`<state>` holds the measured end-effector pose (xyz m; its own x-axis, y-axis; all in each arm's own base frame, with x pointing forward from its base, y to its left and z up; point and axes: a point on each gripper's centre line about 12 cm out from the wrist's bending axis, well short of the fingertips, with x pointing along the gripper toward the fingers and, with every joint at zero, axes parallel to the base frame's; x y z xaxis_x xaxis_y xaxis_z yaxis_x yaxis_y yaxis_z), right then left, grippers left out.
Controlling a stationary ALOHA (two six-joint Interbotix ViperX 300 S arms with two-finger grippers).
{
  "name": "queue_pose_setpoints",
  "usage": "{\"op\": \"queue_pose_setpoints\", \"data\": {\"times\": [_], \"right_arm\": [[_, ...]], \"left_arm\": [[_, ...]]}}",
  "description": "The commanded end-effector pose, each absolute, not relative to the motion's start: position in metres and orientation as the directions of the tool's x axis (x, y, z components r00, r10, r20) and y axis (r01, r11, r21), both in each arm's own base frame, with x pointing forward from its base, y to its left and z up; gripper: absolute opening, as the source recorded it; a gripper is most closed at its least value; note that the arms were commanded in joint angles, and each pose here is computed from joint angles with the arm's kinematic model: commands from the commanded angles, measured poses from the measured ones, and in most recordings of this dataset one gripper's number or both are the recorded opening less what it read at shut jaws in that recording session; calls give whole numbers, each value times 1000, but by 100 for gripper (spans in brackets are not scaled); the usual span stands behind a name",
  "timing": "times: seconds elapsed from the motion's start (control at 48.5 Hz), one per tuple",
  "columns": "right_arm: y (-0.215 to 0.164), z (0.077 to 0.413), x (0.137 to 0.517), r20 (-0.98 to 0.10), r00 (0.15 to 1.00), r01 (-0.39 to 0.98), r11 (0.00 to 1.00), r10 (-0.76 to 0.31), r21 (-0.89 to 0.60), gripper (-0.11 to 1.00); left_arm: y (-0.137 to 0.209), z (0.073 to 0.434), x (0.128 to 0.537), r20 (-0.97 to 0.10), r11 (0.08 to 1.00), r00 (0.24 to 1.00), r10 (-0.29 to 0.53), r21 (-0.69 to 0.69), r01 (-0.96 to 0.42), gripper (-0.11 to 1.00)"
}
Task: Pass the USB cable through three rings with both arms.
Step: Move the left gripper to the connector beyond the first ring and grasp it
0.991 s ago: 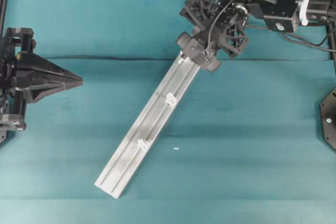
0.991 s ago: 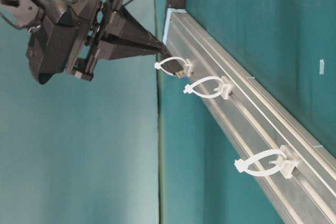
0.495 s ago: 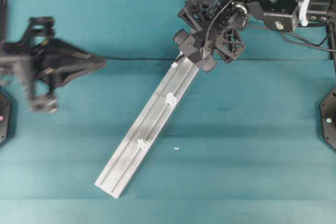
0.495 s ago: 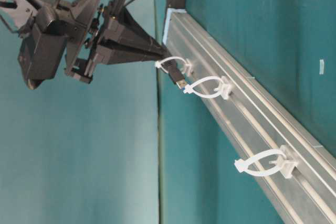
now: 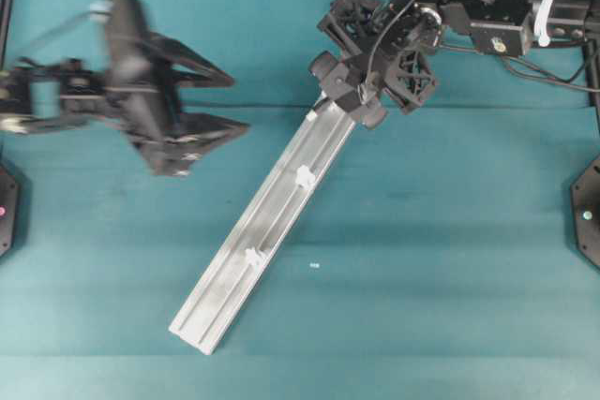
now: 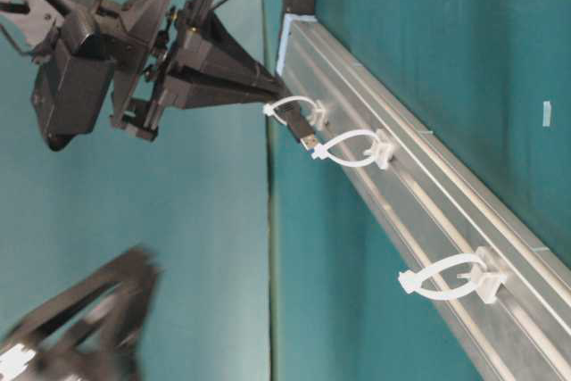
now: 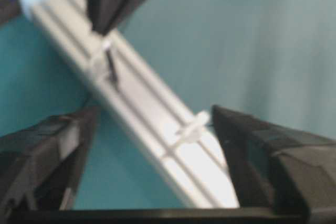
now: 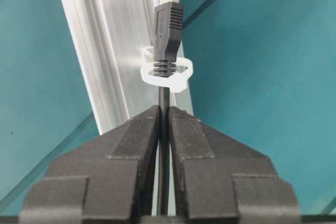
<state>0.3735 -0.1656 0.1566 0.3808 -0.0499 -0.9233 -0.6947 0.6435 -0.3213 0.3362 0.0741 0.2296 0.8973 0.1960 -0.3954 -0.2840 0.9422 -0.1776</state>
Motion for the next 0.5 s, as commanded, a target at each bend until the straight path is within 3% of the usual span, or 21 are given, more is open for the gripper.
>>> {"op": "queue_pose_setpoints", "data": {"times": [0.0, 0.475], "right_arm": [[-165, 158, 375, -920, 389, -698, 635, -50, -329, 11], [-163, 158, 378, -916, 398, -697, 632, -52, -339, 11]], "left_arm": [[82, 223, 352, -386, 940, 899, 208, -176, -293, 90], [108, 173, 405, -412, 926, 881, 231, -186, -329, 90]]}}
